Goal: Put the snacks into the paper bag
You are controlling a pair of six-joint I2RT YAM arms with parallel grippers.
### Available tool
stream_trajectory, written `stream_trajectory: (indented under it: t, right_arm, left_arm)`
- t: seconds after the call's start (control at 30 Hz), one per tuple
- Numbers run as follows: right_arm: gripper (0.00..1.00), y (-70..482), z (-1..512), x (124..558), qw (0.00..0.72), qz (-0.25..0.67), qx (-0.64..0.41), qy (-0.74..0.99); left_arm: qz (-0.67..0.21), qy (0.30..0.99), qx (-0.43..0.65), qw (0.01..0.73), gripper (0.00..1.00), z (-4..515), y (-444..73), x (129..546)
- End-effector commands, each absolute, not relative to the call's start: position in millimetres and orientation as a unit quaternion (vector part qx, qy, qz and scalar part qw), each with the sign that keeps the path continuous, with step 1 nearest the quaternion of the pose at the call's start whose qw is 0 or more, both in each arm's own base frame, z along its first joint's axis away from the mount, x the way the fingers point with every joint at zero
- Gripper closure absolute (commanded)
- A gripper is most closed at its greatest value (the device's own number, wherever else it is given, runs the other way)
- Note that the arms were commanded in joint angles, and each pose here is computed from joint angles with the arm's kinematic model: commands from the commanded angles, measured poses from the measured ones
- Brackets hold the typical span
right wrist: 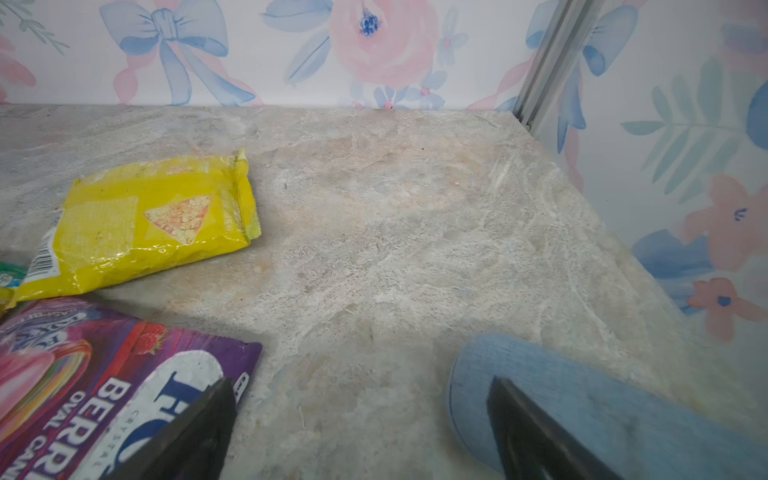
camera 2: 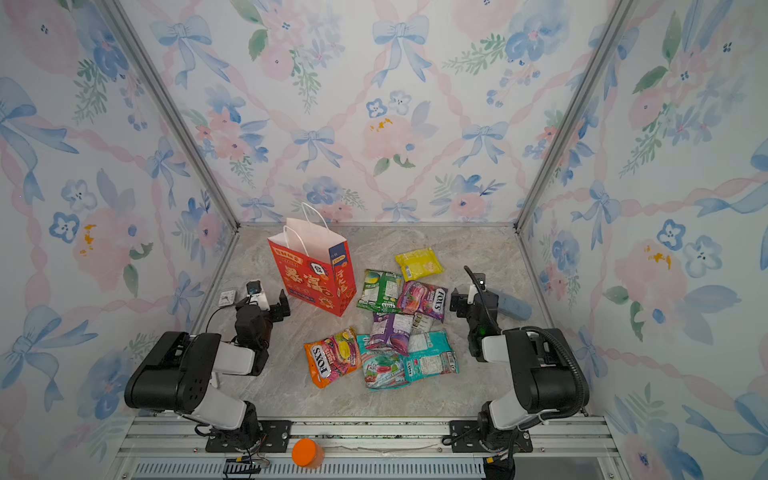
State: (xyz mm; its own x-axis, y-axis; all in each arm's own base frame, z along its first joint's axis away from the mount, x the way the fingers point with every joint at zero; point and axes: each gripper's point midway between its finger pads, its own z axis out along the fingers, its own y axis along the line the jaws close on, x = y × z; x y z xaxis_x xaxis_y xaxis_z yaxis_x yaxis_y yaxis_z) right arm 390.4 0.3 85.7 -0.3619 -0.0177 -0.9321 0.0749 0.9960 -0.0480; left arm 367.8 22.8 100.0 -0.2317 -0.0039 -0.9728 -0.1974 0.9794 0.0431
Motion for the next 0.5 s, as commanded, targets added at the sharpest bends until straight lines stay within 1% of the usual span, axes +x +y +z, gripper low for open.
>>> stream_trajectory:
  t: [0.0, 0.47]
  right_arm:
    - [0.03, -1.1, 96.9, 399.2, 0.582, -0.042, 0.015, 0.812]
    - [0.04, -1.9, 96.9, 399.5, 0.582, -0.038, 0.017, 0.812]
  left_arm:
    - [0.078, 0.775, -0.055, 0.625, 0.02, 105.6, 21.4, 373.0]
    - [0.079, 0.774, -0.055, 0.625, 0.02, 106.3, 21.5, 373.4]
